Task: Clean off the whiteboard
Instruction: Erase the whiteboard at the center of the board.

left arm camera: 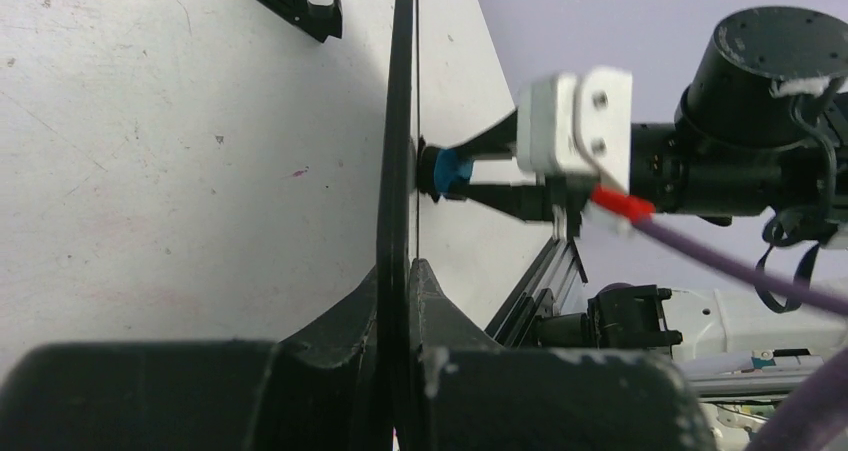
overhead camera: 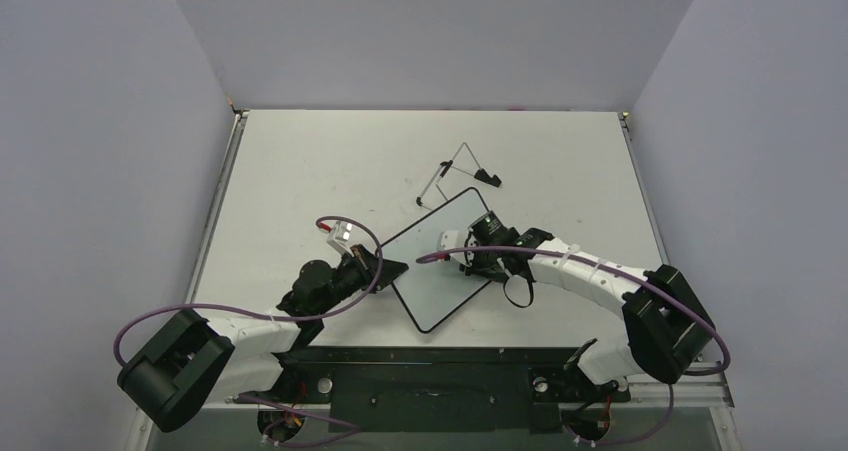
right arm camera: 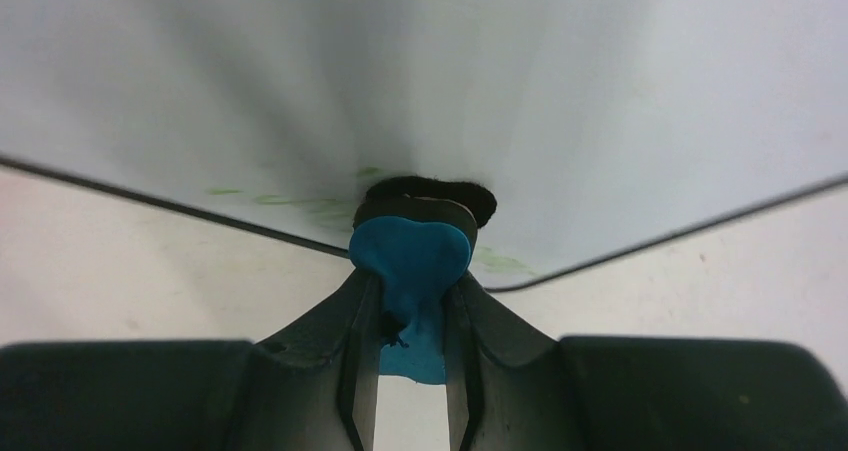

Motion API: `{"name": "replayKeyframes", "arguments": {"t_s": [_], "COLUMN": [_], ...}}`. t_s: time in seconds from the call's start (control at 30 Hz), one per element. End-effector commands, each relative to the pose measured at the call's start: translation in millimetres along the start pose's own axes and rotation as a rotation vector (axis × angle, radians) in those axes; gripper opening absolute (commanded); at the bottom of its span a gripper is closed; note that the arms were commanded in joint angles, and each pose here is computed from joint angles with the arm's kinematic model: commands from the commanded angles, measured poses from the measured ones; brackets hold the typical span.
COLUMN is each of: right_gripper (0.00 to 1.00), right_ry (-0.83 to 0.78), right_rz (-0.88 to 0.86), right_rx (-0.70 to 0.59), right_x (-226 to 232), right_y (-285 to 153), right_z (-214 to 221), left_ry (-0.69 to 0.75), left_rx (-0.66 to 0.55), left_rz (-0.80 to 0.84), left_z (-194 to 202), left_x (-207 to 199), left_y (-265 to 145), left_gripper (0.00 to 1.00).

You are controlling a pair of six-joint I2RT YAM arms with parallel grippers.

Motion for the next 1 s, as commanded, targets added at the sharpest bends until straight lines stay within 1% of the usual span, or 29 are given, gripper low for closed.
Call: {"name": "replayKeyframes", "arguments": {"t_s": [0.0,0.07,0.13,0.17,0.2,0.23,0.3,0.33,0.4,0.43,0.47,0.5,0.6,0.63,0.7,0.77,0.83,0.93,0.97], "right_gripper": [0.00,0.00,0.00,0.00,0.00,0.00,0.00,0.00,0.00,0.00,0.00,0.00,0.00,0.00,0.00,0.00,0.00,0.00,0.00], "right_ry": [0.184,0.165,0.116,0.052,0.018,-0.056,-0.138,-0.146,-0.135,-0.103,-0.081,-0.019,0.134,0.166,0.182,0.140,0.058,-0.146,-0.176], "right_rz": [0.253,0.216,0.128,0.044,0.002,-0.078,-0.140,-0.149,-0.132,-0.099,-0.055,-0.004,0.116,0.141,0.147,0.088,-0.037,-0.180,-0.199], "right_rx": [0.059,0.056,0.029,0.002,-0.009,-0.041,-0.092,-0.103,-0.100,-0.097,-0.062,-0.066,-0.003,0.005,0.026,0.021,-0.018,-0.031,-0.037], "right_x": [-58.8,-51.8,-35.2,-17.7,-7.1,13.6,32.6,34.9,30.1,22.0,12.4,-1.5,-36.0,-45.7,-47.5,-34.8,-7.0,36.7,43.4], "right_y": [-3.8,-1.4,0.8,1.3,1.4,-0.9,-5.0,-5.7,-6.1,-4.2,-1.4,-0.5,3.5,2.7,4.0,4.8,6.8,5.1,4.6], "right_z": [8.2,8.7,3.4,-3.5,-5.5,-13.3,-26.1,-29.1,-32.3,-34.6,-30.0,-30.8,-15.3,-10.1,-1.1,-0.3,-8.5,-18.3,-20.3], "left_ry": [0.018,0.018,0.018,0.017,0.018,0.018,0.019,0.019,0.018,0.018,0.018,0.018,0.019,0.019,0.019,0.019,0.019,0.020,0.022], "left_rx": [-0.066,-0.067,-0.070,-0.070,-0.070,-0.069,-0.068,-0.066,-0.066,-0.066,-0.064,-0.063,-0.057,-0.054,-0.052,-0.055,-0.056,-0.060,-0.065], "left_rz": [0.204,0.206,0.205,0.204,0.205,0.204,0.203,0.203,0.205,0.204,0.204,0.206,0.210,0.211,0.212,0.209,0.209,0.209,0.210], "left_z": [-22.3,-22.6,-23.0,-23.0,-23.2,-22.9,-22.5,-22.3,-22.3,-22.4,-22.0,-22.1,-21.3,-20.9,-20.6,-20.8,-21.2,-21.6,-22.4], "left_x": [-52.1,-52.9,-52.7,-52.6,-53.1,-52.6,-52.3,-52.2,-52.9,-52.6,-52.6,-53.3,-54.1,-54.4,-54.3,-53.6,-53.7,-53.7,-53.8], "left_y": [2.1,1.8,1.7,1.6,1.7,1.6,1.3,1.3,1.2,1.4,1.4,1.6,2.4,2.5,2.5,2.4,2.4,1.9,1.1], "left_gripper": [0.00,0.00,0.00,0.00,0.00,0.00,0.00,0.00,0.00,0.00,0.00,0.00,0.00,0.00,0.00,0.00,0.00,0.00,0.00]}}
Point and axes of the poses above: each gripper's point midway between its finger pads, its own y axis out along the fingers, its own x axis along the line the jaws close on, z = x × y, the point moved 1 cm from there along -y, back along the fingers, and after that the axes turned 5 degrees about -y, right-handed, at the moved point
